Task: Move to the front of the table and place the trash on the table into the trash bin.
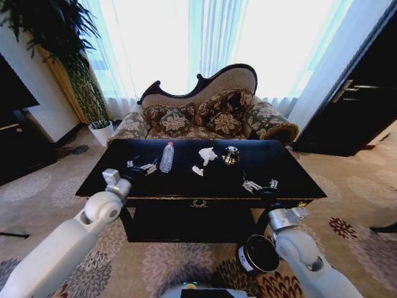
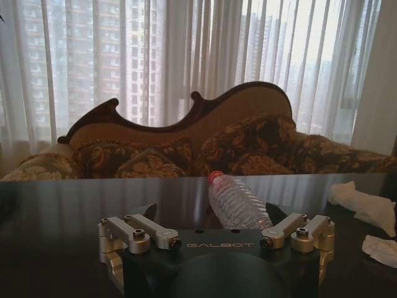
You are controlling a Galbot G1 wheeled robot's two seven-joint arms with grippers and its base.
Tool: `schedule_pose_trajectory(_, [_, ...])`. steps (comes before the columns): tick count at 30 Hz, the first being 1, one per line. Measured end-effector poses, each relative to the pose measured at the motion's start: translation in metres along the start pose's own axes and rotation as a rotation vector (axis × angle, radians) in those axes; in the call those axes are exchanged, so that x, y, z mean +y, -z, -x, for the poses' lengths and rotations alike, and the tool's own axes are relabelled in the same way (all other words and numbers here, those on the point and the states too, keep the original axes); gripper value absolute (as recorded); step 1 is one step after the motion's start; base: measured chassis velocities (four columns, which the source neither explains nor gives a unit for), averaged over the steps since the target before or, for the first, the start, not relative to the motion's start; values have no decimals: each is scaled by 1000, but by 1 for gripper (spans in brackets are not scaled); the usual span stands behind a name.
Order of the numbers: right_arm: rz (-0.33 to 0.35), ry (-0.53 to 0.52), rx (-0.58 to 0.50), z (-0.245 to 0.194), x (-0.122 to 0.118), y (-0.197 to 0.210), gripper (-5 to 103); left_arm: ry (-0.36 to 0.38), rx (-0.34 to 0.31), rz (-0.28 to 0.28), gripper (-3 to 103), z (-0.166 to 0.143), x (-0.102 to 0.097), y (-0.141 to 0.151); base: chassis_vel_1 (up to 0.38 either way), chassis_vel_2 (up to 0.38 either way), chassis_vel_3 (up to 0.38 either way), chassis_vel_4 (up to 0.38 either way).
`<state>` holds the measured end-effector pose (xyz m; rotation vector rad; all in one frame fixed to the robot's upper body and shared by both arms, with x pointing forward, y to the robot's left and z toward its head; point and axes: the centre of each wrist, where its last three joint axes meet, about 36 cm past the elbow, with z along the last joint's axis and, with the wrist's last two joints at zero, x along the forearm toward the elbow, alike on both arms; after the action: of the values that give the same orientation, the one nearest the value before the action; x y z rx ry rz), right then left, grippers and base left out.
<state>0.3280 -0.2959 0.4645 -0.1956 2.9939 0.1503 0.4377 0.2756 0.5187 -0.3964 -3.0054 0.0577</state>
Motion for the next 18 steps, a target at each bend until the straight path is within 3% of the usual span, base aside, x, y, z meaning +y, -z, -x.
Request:
schedule_pose_trajectory(5, [-2, -3, 5, 0, -1, -2, 100, -3, 0, -8, 88, 18, -16, 0, 0, 0, 0, 0])
schedule_pose_trajectory(11, [-2, -2, 6, 1, -2, -2, 100, -7, -5, -23, 97, 32, -33, -3, 0, 0, 0, 0])
schedule_pose_trajectory(18, [-3, -1, 6, 1, -2, -2, 100, -17, -1, -32, 100, 38, -45, -8, 0, 0, 0, 0])
